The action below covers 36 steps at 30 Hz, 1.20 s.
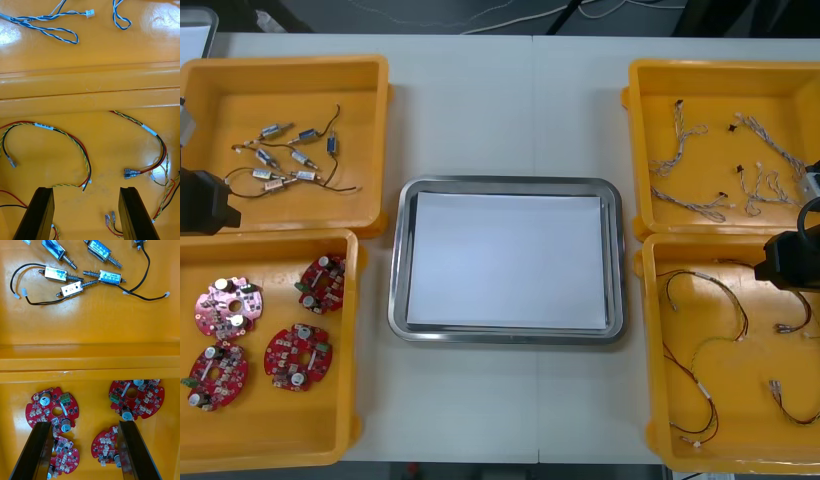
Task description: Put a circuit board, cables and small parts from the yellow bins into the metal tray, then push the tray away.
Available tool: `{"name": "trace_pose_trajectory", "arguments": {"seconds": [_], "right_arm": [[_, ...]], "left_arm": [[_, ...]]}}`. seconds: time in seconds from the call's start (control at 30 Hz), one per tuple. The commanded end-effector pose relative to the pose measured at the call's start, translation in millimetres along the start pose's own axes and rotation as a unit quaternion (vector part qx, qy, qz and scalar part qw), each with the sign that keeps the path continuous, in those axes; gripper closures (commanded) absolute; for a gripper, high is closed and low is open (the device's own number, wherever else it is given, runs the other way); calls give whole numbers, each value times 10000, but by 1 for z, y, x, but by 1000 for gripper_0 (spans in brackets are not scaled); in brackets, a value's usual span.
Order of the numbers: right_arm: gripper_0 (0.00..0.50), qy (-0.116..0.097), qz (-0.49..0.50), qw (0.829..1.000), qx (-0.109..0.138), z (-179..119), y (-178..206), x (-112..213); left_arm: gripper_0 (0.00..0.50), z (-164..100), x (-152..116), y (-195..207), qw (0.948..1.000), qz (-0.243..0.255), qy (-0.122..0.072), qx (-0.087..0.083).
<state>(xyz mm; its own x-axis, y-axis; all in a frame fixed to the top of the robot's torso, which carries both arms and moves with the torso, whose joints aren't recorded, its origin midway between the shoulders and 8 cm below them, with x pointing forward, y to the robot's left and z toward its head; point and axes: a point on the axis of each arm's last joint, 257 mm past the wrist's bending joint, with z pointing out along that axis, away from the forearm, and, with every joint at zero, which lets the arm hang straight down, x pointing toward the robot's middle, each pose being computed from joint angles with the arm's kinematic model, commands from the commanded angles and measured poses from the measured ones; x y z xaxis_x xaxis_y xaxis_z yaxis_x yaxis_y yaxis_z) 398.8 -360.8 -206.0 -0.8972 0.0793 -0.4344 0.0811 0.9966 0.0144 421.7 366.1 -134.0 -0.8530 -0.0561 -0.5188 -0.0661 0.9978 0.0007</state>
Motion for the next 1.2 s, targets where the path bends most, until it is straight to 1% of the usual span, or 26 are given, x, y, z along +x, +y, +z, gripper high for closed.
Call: {"name": "trace_pose_trajectory", "arguments": {"seconds": [0.03, 1.2], "right_arm": [[0, -207, -131, 9997, -15, -8, -2, -6], [0, -207, -131, 9997, -15, -8, -2, -6]], "left_arm": [[0, -14, -5, 15, 9997, -80, -131, -191], [0, -14, -5, 15, 9997, -80, -131, -191]]}}
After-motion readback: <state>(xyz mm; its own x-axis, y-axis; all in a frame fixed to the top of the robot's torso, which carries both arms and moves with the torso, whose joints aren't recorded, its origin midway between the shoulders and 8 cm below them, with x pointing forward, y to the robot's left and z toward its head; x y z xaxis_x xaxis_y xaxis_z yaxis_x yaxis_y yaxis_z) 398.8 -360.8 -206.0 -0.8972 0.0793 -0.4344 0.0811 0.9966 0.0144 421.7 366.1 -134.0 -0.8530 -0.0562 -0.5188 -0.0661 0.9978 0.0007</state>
